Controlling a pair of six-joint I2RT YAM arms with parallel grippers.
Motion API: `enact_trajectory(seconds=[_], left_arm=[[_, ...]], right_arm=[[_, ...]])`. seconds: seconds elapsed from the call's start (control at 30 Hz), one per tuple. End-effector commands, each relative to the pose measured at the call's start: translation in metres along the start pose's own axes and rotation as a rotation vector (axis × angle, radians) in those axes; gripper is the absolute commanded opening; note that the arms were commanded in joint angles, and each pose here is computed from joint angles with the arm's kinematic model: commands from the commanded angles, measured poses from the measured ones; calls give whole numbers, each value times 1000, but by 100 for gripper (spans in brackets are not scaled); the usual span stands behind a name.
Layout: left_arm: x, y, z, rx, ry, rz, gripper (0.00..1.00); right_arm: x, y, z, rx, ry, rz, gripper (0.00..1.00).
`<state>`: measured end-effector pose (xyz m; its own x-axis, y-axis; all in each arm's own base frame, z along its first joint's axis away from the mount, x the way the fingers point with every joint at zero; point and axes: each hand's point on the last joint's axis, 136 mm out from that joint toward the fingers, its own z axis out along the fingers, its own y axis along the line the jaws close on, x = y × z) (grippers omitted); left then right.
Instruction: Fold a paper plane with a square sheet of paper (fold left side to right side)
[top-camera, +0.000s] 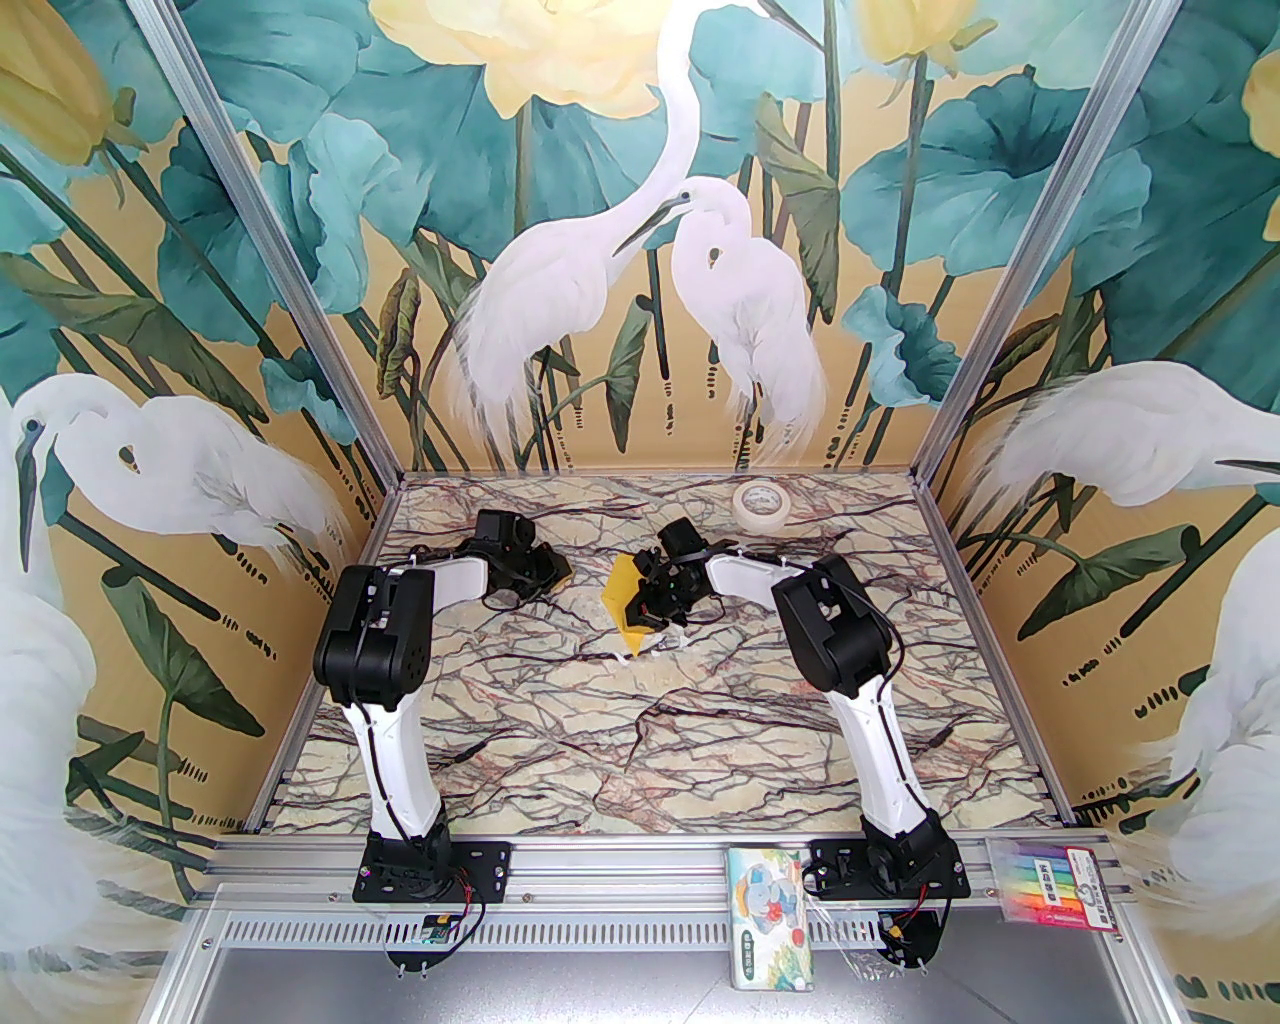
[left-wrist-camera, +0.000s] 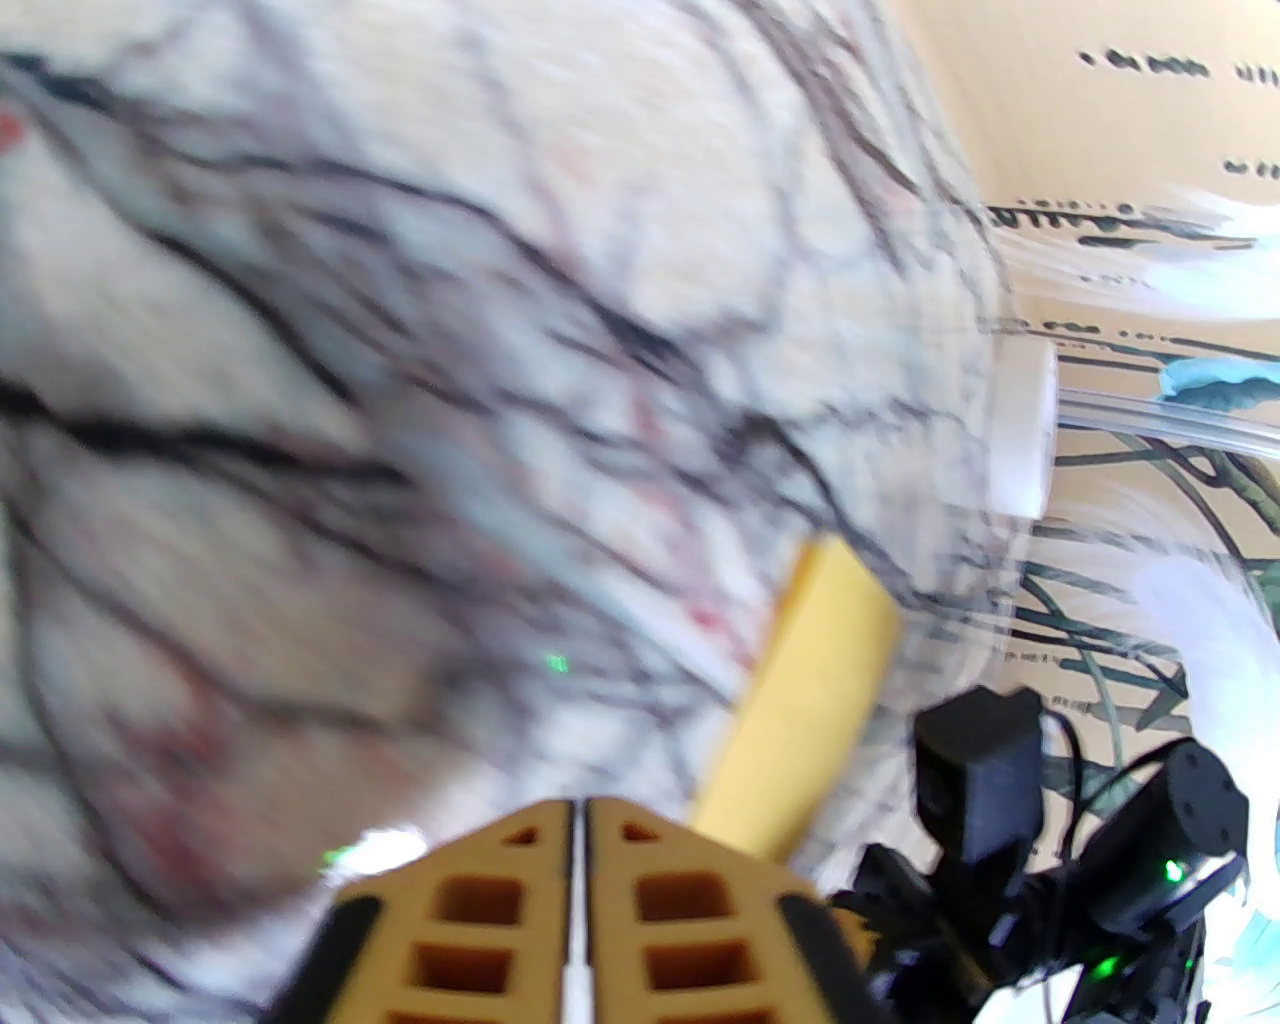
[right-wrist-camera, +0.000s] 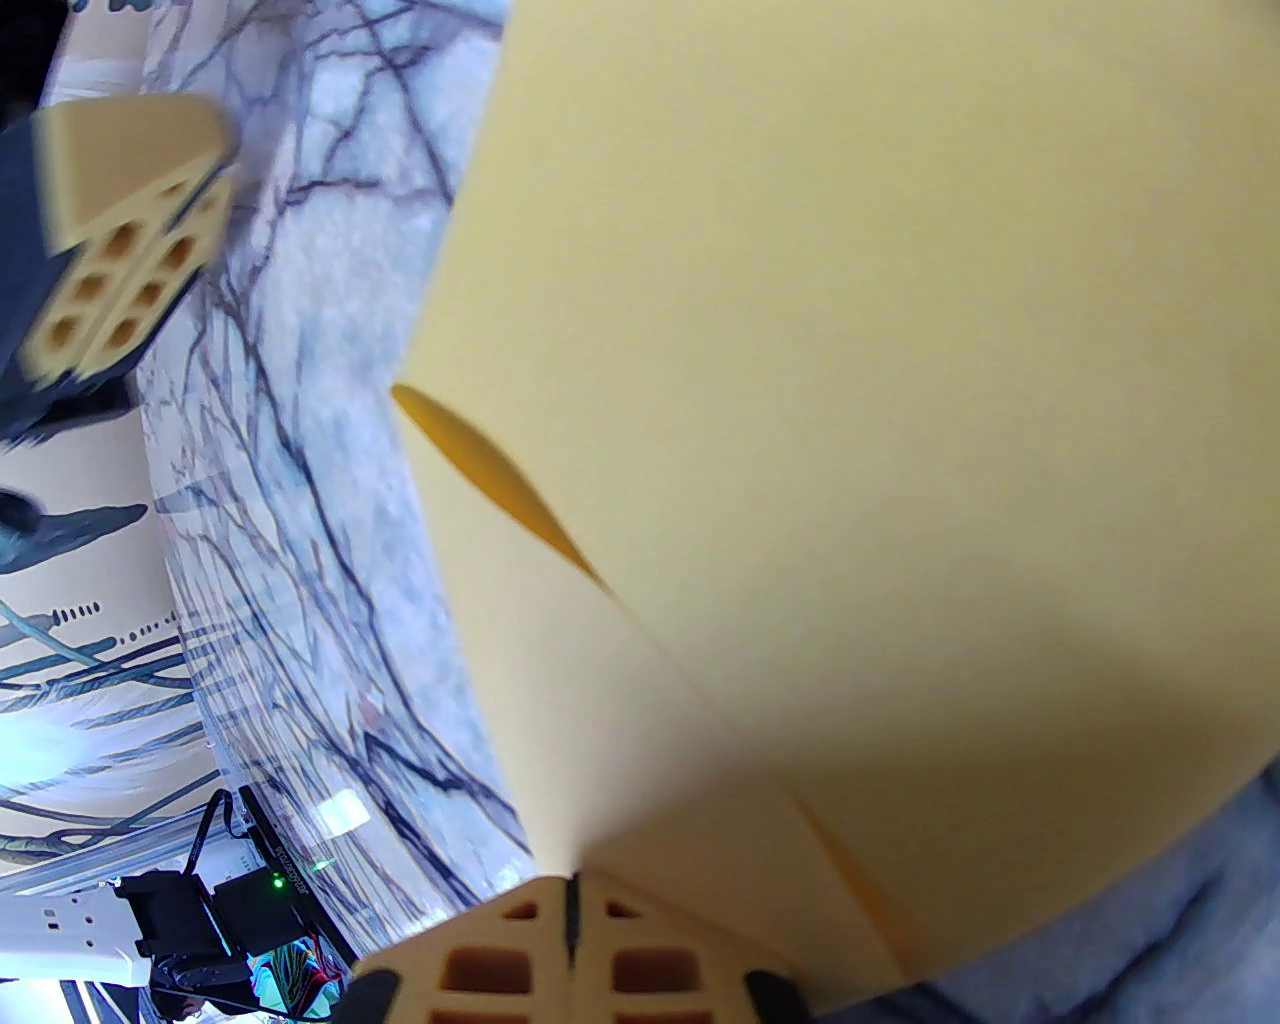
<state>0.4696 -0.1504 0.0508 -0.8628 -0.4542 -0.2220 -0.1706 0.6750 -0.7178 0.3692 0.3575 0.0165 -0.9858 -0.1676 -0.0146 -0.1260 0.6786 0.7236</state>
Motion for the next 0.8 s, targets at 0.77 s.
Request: enact_trajectory(seconds=[0.77], left_arm=[[71,-16,21,25,129,-41,31]], right_arm=[[-27,-23,-27,167,-119,28,7]])
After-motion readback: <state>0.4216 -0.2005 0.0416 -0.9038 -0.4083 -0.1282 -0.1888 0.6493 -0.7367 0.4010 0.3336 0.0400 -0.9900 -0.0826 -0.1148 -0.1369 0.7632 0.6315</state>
